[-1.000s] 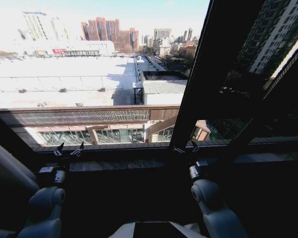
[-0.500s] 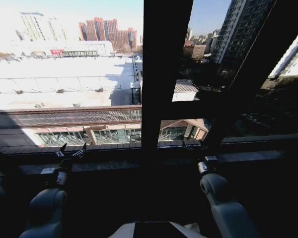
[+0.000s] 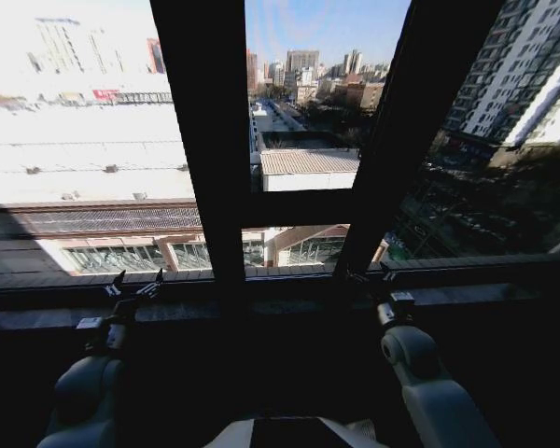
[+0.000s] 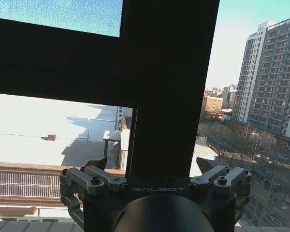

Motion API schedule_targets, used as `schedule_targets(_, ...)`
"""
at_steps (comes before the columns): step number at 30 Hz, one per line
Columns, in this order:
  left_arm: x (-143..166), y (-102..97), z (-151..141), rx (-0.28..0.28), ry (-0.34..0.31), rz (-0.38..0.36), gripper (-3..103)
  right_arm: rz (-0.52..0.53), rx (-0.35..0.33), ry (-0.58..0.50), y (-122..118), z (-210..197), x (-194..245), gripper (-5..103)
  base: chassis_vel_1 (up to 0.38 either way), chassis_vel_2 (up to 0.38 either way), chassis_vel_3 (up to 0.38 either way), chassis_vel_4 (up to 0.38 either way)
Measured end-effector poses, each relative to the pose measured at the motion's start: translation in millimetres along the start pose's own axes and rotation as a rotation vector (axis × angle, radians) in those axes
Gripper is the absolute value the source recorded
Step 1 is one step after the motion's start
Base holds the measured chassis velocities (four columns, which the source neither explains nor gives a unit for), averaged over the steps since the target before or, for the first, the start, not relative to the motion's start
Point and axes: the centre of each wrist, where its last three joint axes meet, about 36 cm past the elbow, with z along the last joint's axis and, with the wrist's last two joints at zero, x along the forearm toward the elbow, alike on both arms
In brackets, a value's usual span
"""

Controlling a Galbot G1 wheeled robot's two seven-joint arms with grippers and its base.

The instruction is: Open the curtains by pulling them apart, changing their state from closed to fully open.

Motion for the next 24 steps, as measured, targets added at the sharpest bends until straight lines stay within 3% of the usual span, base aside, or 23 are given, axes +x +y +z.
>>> schedule_targets(8, 1.5, 1.7, 4.8, -0.009, 0.001, -0.005, 100, 0.006, 0.016, -0.003, 1.2, -0.3, 2.1, 100, -0.067, -0.304, 0.091, 0.315)
schedule_targets(24, 5.3, 0.7, 9.6, -0.019, -0.009, -0.011, 100, 0.005, 0.010, 0.007, 6.9, 3.1, 5.7, 100, 0.172, -0.330, -0.175, 0.321)
